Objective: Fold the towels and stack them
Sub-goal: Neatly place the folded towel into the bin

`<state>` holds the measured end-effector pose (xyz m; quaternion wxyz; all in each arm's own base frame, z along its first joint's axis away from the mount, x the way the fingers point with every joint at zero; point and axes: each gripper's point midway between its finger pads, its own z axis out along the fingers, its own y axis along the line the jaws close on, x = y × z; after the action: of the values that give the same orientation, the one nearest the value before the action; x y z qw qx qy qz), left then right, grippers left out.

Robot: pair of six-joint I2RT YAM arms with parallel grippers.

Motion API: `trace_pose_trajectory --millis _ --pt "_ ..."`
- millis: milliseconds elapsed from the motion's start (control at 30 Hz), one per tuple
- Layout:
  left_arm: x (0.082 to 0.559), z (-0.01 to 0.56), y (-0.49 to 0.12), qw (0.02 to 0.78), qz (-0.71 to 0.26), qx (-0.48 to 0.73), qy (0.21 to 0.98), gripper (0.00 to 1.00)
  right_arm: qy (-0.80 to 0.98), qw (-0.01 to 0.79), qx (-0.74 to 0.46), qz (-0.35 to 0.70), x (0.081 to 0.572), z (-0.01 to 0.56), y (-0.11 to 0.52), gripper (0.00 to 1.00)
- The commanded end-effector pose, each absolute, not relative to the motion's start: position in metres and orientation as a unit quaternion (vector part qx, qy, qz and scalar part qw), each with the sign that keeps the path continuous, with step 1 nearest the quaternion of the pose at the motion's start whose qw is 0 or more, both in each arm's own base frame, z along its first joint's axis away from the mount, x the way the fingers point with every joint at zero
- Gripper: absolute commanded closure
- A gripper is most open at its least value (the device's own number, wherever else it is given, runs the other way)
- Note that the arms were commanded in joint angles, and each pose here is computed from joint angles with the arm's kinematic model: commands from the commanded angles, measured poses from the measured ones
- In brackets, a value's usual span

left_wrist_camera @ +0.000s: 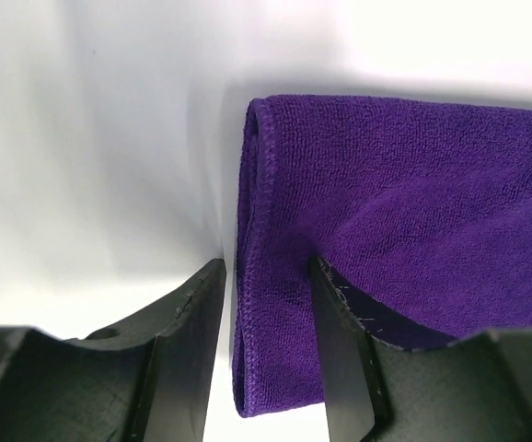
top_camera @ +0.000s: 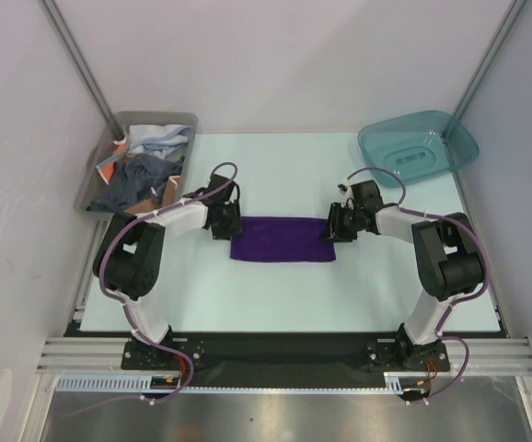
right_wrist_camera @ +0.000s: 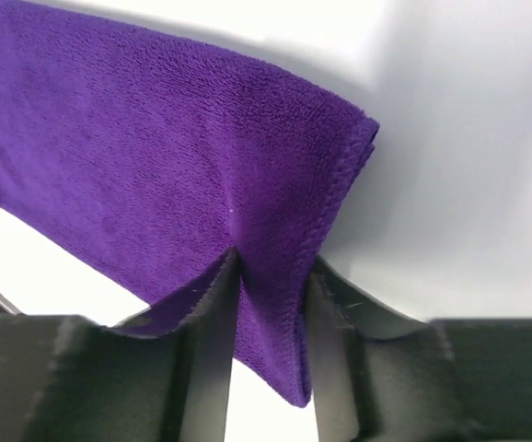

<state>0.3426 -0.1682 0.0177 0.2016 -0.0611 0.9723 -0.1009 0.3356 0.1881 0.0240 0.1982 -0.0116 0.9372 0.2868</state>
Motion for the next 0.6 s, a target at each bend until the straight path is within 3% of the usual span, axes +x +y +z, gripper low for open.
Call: trace_pose_trajectory --millis 0,100,167,367,567 --pt "0.309 -0.001 -0.144 0.151 -0.049 -0.073 0.985 0.51 0.953 0.158 -0.002 0.257 0.311 0.001 0.178 0.70" --pt "0.316 0.010 -0.143 0.163 -0.046 -0.073 0.983 0.50 0.955 0.177 -0.010 0.236 0.319 0.007 0.172 0.93" --pt "0.324 0.024 -0.139 0.174 -0.041 -0.069 0.981 0.49 0.959 0.177 -0.025 0.221 0.325 0.012 0.169 1.00" --pt "0.358 0.111 -0.122 0.256 -0.015 -0.054 0.965 0.41 0.963 0.191 -0.082 0.173 0.381 0.052 0.164 1.00" --pt "0.353 0.127 -0.126 0.267 -0.036 -0.031 0.962 0.40 0.965 0.199 -0.101 0.135 0.430 0.073 0.139 1.00"
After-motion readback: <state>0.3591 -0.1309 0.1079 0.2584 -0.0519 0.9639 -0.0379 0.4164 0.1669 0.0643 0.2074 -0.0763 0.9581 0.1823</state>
